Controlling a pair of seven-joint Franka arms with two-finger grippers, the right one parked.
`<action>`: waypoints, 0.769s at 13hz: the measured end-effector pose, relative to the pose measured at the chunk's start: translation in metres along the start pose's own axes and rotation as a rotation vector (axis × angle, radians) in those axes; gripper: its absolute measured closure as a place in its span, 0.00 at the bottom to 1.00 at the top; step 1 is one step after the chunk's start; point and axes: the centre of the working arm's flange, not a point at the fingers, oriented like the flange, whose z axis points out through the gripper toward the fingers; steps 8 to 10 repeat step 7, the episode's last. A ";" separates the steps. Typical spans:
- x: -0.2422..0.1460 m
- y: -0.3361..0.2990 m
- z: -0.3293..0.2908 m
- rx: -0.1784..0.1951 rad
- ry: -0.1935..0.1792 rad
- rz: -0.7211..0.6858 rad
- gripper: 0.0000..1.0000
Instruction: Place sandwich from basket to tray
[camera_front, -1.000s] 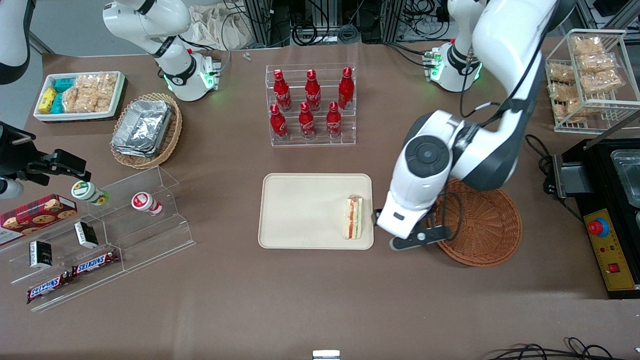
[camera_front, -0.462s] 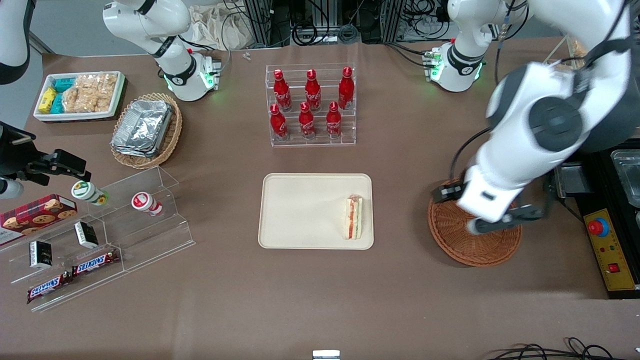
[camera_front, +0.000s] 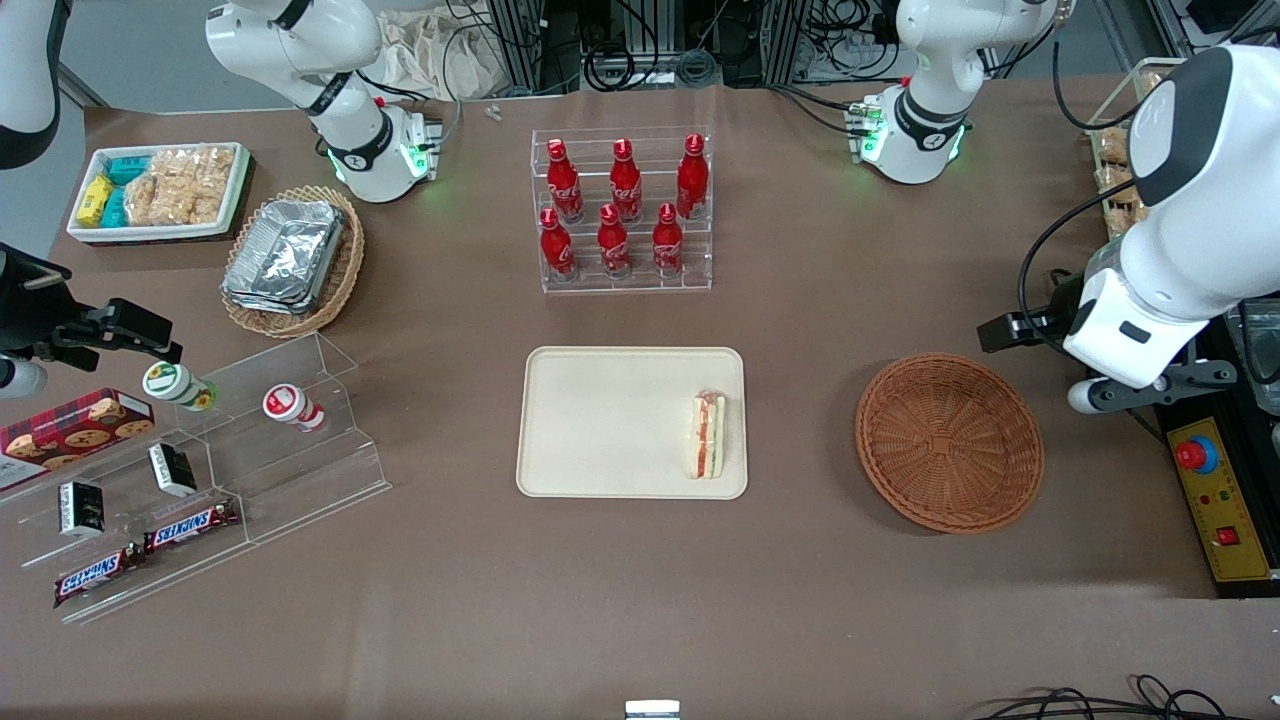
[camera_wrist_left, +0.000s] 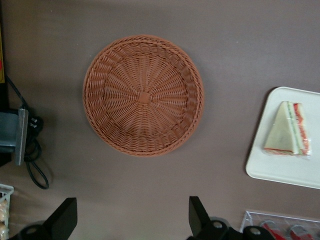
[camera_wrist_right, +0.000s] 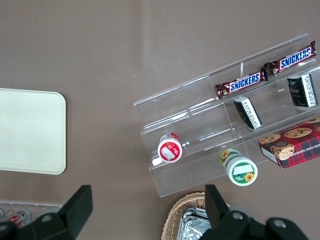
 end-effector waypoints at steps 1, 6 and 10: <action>-0.006 -0.004 0.004 0.004 0.005 0.008 0.00; -0.017 -0.038 -0.001 -0.006 0.012 0.055 0.00; -0.016 -0.042 -0.003 -0.018 0.013 0.066 0.00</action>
